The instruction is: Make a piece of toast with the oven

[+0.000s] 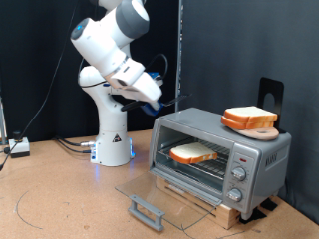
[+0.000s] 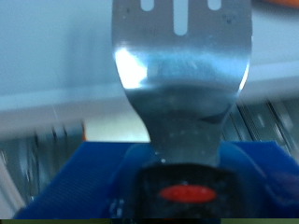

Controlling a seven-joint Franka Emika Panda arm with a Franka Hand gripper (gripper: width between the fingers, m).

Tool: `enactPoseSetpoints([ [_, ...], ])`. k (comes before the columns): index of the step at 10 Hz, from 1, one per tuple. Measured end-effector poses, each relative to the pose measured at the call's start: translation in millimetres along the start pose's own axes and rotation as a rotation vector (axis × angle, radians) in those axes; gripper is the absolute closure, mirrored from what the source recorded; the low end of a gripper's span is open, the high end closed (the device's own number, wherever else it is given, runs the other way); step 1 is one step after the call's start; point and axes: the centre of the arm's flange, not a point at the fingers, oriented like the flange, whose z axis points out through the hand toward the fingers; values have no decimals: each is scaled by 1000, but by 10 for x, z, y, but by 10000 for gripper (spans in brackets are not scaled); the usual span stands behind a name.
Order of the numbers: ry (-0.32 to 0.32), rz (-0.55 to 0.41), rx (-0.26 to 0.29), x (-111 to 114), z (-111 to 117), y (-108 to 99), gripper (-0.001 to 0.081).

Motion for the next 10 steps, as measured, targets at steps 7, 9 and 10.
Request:
enactPoseSetpoints([
  [7,-151,-40,29,453,757,-571,412],
  [9,-178,-24,14,590,960,-795,412],
  [10,-183,-21,11,605,984,-867,412],
])
